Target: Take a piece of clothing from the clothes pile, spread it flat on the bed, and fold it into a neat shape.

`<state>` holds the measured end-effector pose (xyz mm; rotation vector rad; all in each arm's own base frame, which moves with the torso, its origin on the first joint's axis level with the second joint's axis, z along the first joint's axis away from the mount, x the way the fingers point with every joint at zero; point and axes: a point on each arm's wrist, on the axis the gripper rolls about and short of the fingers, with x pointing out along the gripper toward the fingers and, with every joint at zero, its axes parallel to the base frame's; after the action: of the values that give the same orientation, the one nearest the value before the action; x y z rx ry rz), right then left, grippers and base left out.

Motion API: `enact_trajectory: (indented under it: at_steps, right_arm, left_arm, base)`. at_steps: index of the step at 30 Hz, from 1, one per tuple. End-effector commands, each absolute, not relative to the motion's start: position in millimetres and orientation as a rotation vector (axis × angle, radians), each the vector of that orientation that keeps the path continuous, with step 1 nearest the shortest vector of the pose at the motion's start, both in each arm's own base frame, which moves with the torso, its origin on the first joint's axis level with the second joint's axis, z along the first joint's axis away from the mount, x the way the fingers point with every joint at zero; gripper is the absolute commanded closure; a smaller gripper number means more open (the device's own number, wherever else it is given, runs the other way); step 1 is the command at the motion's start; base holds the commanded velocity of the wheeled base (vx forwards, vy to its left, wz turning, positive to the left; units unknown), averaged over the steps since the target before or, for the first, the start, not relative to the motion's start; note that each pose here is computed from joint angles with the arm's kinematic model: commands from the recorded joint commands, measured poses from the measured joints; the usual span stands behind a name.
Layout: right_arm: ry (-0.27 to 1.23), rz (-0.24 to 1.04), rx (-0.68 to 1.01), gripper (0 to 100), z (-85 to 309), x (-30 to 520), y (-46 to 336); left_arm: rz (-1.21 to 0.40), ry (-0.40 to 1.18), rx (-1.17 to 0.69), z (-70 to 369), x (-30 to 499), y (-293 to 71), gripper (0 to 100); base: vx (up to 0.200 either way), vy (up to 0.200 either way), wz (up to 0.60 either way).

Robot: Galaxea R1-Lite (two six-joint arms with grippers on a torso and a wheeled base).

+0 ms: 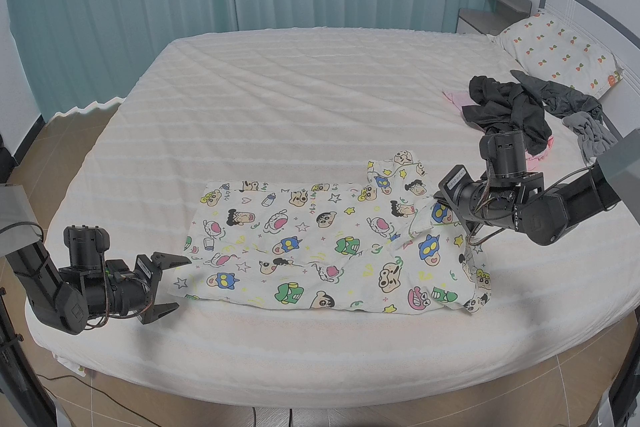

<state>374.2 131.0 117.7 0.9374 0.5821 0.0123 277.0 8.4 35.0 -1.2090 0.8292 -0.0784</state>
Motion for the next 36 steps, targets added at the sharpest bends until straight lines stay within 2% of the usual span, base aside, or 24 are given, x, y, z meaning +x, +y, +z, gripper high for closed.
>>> enact_trajectory:
  at_steps: [1,15,18,24,28,30,31,32,36]
  right_arm:
    - [0.585,0.009,0.927,100,111,386,134]
    - [0.564,-0.015,0.903,100,131,406,135]
    - [0.573,-0.024,0.884,100,129,403,134]
    - [0.606,-0.049,0.826,100,119,389,131]
    - [0.636,-0.054,0.816,100,112,382,133]
    - [0.641,-0.049,0.813,100,113,378,134]
    - [0.642,-0.048,0.812,100,113,377,135]
    - [0.646,-0.045,0.808,100,113,375,136]
    - [0.642,-0.028,0.807,100,120,370,140]
  left_arm:
    - [-0.070,0.827,-1.209,34,277,8,0]
    - [-0.053,0.811,-1.209,35,278,8,0]
    - [-0.053,0.764,-1.228,38,280,13,0]
    - [-0.137,0.549,-1.218,59,295,27,0]
    - [-0.221,0.516,-0.995,60,308,24,0]
    - [-0.259,0.557,-0.837,49,316,17,0]
    - [-0.260,0.560,-0.827,48,317,17,0]
    - [-0.292,0.623,-0.681,40,329,13,0]
    - [-0.326,0.702,-0.557,39,348,10,0]
  base:
    - [0.000,0.000,0.00]
    - [0.000,0.000,0.00]
    - [0.000,0.000,0.00]
    - [0.000,0.000,0.00]
    - [0.000,0.000,0.00]
    - [0.000,0.000,0.00]
    - [0.000,0.000,0.00]
    - [0.000,0.000,0.00]
    - [0.000,0.000,0.00]
